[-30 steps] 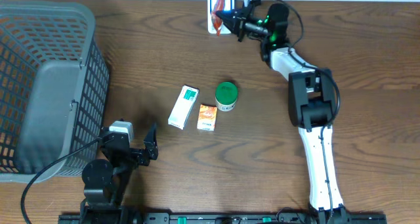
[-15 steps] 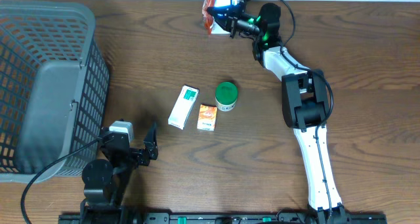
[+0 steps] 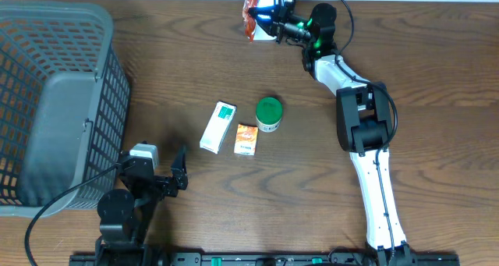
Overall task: Scan the item barcode
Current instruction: 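Hold the candy bar's barcode in front of the scanner window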
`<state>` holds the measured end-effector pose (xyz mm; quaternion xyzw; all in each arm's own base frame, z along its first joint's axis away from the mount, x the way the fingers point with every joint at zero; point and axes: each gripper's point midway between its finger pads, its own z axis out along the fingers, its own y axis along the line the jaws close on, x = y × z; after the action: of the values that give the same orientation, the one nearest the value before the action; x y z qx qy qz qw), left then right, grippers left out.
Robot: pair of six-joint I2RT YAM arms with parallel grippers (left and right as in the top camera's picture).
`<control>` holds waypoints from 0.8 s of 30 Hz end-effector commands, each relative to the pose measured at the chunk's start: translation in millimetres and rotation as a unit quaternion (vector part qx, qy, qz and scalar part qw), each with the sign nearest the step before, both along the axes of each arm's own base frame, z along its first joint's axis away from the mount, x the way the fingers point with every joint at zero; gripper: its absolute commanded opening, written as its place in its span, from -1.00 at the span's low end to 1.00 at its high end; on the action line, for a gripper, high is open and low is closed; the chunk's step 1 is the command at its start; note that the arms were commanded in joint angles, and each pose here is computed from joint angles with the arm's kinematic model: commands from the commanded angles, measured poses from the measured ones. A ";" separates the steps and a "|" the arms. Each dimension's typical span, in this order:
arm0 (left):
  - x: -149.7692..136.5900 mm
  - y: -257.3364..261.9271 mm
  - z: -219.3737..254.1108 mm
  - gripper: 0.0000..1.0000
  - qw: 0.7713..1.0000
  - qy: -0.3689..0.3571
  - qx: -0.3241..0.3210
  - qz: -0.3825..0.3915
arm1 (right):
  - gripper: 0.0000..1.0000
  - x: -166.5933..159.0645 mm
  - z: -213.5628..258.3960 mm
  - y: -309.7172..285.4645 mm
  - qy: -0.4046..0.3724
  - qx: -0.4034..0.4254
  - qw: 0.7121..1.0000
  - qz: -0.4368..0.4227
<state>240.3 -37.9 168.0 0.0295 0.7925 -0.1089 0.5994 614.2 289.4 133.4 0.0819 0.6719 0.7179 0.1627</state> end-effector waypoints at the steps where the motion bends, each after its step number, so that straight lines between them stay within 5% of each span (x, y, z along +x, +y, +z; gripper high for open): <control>1: -0.5 -1.4 -0.6 0.74 1.000 0.000 -0.002 -0.004 | -0.99 2.5 -7.9 -1.6 -0.016 -0.008 1.000 -0.001; 16: -0.5 -1.4 -0.6 0.73 1.000 0.000 -0.002 -0.004 | -0.98 -13.3 11.8 5.7 0.008 0.031 0.999 0.040; 21: -0.5 -1.4 -0.6 0.73 1.000 0.000 -0.002 -0.004 | -0.99 -23.6 23.9 7.1 0.104 0.075 0.989 0.076; 24: -0.5 -1.4 -0.6 0.73 1.000 0.000 -0.002 -0.004 | -0.98 -28.6 29.9 8.2 0.097 0.070 0.989 0.090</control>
<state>240.3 -37.9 168.0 0.0295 0.7925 -0.1089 0.5994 593.0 292.1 155.4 0.0912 0.6387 0.7603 0.0754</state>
